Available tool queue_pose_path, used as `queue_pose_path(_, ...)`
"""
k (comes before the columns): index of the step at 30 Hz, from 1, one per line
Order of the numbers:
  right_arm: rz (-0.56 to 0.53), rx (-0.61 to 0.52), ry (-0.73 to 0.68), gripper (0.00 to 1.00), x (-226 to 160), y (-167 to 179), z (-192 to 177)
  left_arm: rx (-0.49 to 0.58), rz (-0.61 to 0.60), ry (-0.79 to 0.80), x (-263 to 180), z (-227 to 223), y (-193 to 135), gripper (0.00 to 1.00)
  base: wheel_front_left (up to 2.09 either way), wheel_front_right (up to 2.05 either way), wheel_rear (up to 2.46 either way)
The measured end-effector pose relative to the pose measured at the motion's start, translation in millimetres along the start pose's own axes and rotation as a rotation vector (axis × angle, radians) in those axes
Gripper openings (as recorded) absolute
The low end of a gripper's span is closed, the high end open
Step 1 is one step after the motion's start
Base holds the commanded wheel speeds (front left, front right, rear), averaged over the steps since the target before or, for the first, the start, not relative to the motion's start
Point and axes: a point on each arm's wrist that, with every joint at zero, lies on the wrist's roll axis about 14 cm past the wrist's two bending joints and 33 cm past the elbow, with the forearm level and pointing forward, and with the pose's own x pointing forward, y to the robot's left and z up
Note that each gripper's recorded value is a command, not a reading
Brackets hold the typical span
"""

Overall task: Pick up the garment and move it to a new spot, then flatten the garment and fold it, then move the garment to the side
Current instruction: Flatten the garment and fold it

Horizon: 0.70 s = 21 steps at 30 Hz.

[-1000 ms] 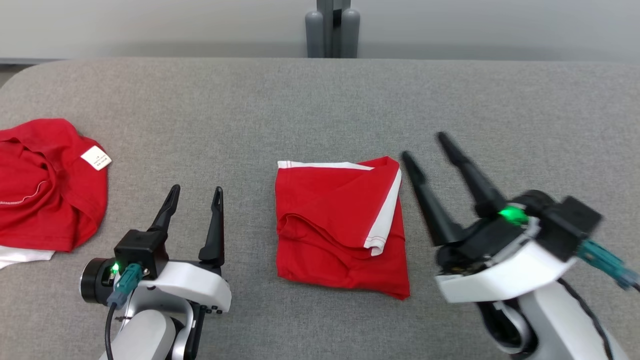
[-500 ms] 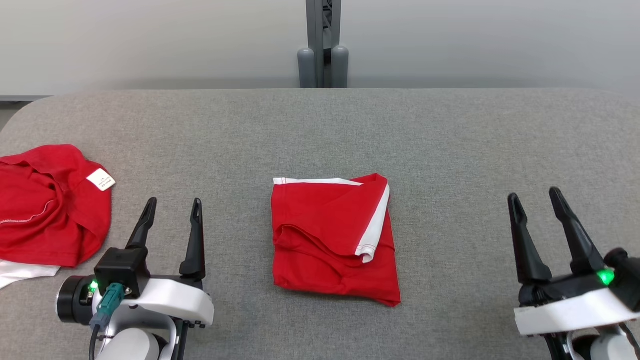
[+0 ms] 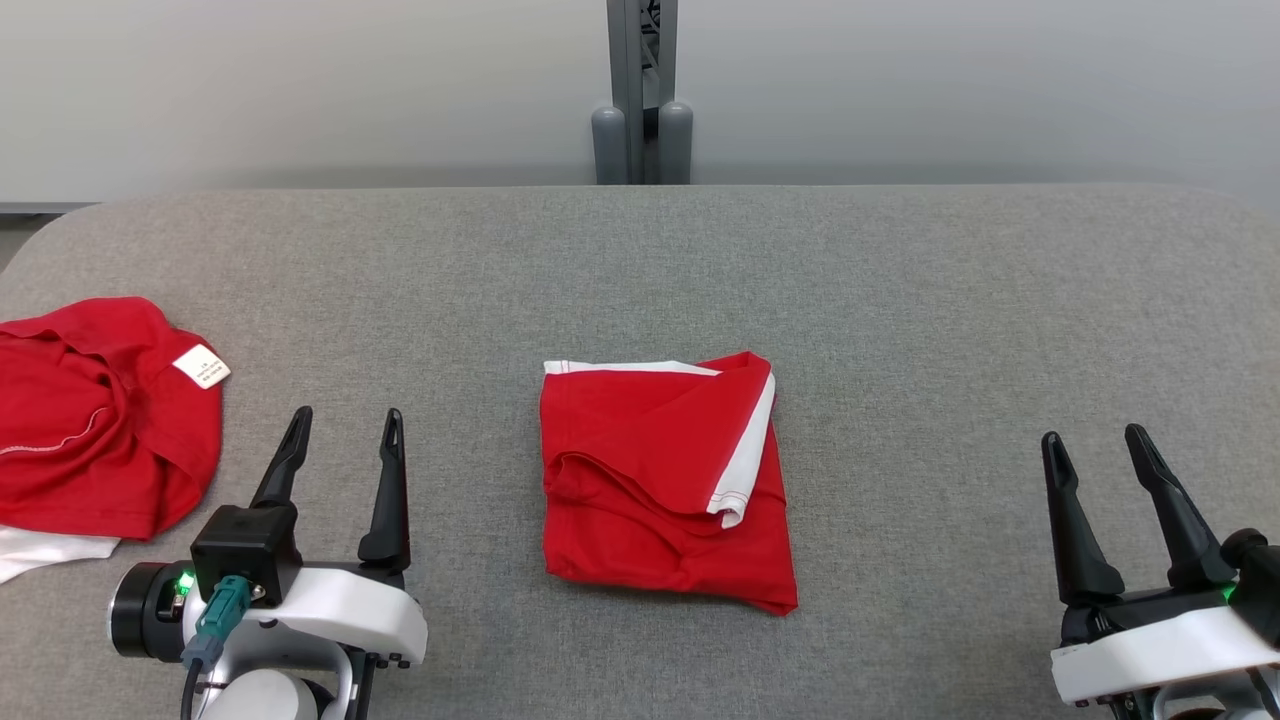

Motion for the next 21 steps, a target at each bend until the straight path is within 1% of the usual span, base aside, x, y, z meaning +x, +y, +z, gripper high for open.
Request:
queue_pose_path(9,-0.001,0.007,0.019,1.00,2,1,-5,-0.001,-0.003,0.009,1,-3,-1,1.00,0.00,0.00,0.00)
queue_pose_path(10,0.001,0.009,0.021,0.47,2,1,-6,-0.001,-0.003,0.010,0,-3,-1,1.00,0.00,0.00,0.00)
queue_pose_path(11,0.005,0.012,0.025,0.00,3,3,-7,-0.001,-0.002,0.011,0,-4,-1,1.00,0.00,0.00,0.00)
queue_pose_path(16,0.065,0.034,0.102,0.00,8,20,-26,-0.005,0.001,0.012,2,-4,-1,1.00,0.00,0.00,0.00)
queue_pose_path(21,0.192,0.078,0.216,0.00,10,61,-61,-0.007,0.010,0.035,1,-12,2,1.00,0.00,0.00,0.00)
